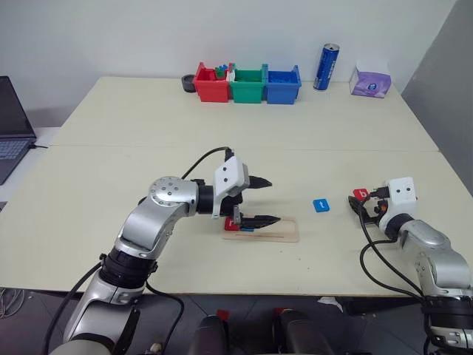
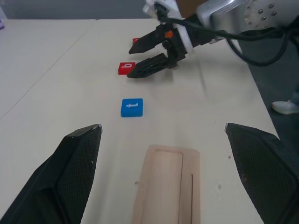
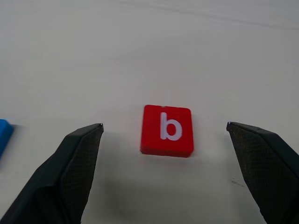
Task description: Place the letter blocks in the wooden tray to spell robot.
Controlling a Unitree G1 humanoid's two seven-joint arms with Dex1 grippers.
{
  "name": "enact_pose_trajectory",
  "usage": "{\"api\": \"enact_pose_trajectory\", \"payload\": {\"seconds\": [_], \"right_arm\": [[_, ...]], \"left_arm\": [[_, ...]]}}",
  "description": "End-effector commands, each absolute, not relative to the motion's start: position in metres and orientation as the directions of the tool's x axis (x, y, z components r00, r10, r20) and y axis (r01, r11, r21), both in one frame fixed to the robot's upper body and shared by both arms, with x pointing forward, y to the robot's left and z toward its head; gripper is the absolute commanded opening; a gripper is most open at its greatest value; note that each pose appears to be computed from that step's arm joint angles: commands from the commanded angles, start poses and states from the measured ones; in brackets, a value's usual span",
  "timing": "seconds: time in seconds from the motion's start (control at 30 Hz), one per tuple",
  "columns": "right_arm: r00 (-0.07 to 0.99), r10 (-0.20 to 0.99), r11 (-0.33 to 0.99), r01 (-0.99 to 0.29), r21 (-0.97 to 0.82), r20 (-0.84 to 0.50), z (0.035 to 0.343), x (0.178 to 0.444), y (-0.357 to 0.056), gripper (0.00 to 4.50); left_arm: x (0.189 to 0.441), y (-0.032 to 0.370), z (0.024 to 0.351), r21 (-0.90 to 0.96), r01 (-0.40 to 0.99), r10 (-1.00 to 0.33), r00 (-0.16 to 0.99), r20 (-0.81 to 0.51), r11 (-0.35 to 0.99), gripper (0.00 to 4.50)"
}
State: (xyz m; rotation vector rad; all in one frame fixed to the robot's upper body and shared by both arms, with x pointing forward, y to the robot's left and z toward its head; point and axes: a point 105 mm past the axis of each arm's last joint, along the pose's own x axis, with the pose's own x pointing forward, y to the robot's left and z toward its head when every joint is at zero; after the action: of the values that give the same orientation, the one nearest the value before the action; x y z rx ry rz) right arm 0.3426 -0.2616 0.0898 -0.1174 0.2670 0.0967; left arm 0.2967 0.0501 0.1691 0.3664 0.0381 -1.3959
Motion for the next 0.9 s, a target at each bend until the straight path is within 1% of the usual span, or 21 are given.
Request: {"api": "enact_pose_trajectory", "payload": {"seconds": [0.03, 0.13, 0.23, 0.47, 0.63, 0.8, 0.9], "right_arm": [[0.964, 0.073, 0.993, -0.094, -0.07, -0.255, 0.096, 0.349, -0.265, 4.5], [0.96, 0.071, 0.995, -0.087, -0.047, -0.271, 0.092, 0.352, -0.264, 4.5], [0.955, 0.048, 0.997, -0.062, -0.039, -0.293, 0.089, 0.354, -0.266, 3.94], [0.94, -0.011, 0.997, -0.016, -0.078, -0.341, 0.081, 0.35, -0.267, 1.5], [0.958, -0.048, 0.998, 0.034, -0.054, -0.284, 0.094, 0.335, -0.257, 1.47], [0.962, -0.079, 0.997, 0.069, -0.047, -0.26, 0.11, 0.301, -0.239, 1.47], [0.956, -0.054, 0.998, 0.039, -0.058, -0.288, 0.108, 0.28, -0.221, 1.47]], "left_arm": [[0.299, 0.048, 0.178, 0.276, 0.955, -0.954, 0.18, -0.242, 0.11, 4.46], [0.299, 0.048, 0.178, 0.276, 0.955, -0.954, 0.179, -0.242, 0.109, 4.46], [0.299, 0.05, 0.177, 0.278, 0.954, -0.951, 0.181, -0.25, 0.109, 4.5], [0.298, 0.061, 0.17, 0.271, 0.954, -0.939, 0.208, -0.273, 0.132, 4.5], [0.294, 0.07, 0.162, 0.253, 0.959, -0.932, 0.202, -0.302, 0.126, 4.5], [0.285, 0.072, 0.155, 0.237, 0.967, -0.931, 0.172, -0.32, 0.097, 4.5], [0.279, 0.072, 0.152, 0.23, 0.971, -0.933, 0.142, -0.33, 0.066, 4.5]]}}
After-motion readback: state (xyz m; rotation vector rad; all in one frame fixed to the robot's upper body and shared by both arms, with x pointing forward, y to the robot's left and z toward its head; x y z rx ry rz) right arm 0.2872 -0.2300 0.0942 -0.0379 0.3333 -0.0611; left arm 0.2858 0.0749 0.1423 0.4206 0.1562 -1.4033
